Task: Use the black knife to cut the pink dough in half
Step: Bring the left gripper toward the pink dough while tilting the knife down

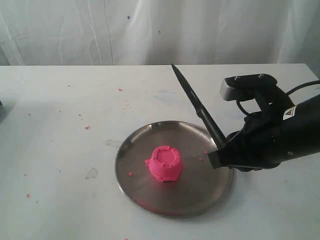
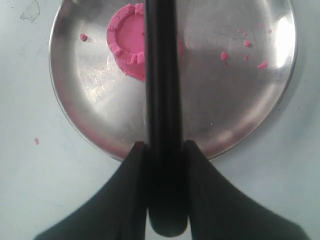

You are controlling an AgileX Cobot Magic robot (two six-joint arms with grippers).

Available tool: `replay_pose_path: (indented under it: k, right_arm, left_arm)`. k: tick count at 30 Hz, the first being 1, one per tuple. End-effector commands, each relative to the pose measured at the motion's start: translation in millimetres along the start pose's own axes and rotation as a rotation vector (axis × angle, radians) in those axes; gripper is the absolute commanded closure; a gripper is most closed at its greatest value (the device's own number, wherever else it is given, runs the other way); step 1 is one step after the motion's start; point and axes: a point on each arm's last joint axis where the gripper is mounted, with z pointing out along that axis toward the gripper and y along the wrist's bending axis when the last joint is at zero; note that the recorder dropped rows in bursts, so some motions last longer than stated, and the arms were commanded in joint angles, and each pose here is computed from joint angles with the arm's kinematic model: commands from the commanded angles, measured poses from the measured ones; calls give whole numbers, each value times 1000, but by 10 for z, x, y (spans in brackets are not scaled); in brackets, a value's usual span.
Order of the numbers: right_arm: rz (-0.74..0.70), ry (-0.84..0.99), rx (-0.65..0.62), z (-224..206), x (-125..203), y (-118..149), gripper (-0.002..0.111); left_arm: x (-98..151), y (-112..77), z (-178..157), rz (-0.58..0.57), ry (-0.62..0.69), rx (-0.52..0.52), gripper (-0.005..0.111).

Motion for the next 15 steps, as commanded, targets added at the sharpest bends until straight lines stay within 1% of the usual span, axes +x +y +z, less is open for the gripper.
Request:
replay_pose_path:
  k: [1, 3, 5, 6, 8, 11, 15]
  right_arm:
    - [-14, -20, 3, -12, -6, 6, 108]
    - [-14, -22, 4, -13, -8, 6, 108]
    - [-14, -22, 4, -13, -8, 6, 108]
    - [-15, -23, 6, -13, -9, 4, 108]
    - [-17, -25, 7, -13, -10, 2, 108]
    - [-17, -34, 10, -13, -19, 0, 108]
    - [-22, -34, 15, -13, -19, -4, 108]
  left_arm:
    - [49, -154, 211, 300, 57, 196, 107]
    - [79, -248, 307, 413, 52, 317, 107]
    - [117, -329, 397, 478, 44, 426, 107]
    - [139, -367, 441, 485, 40, 477, 107]
    - [178, -426, 522, 447, 43, 554, 107]
    - [267, -498, 654, 347, 84, 656, 107]
    - [389, -653, 810, 243, 127, 841, 107]
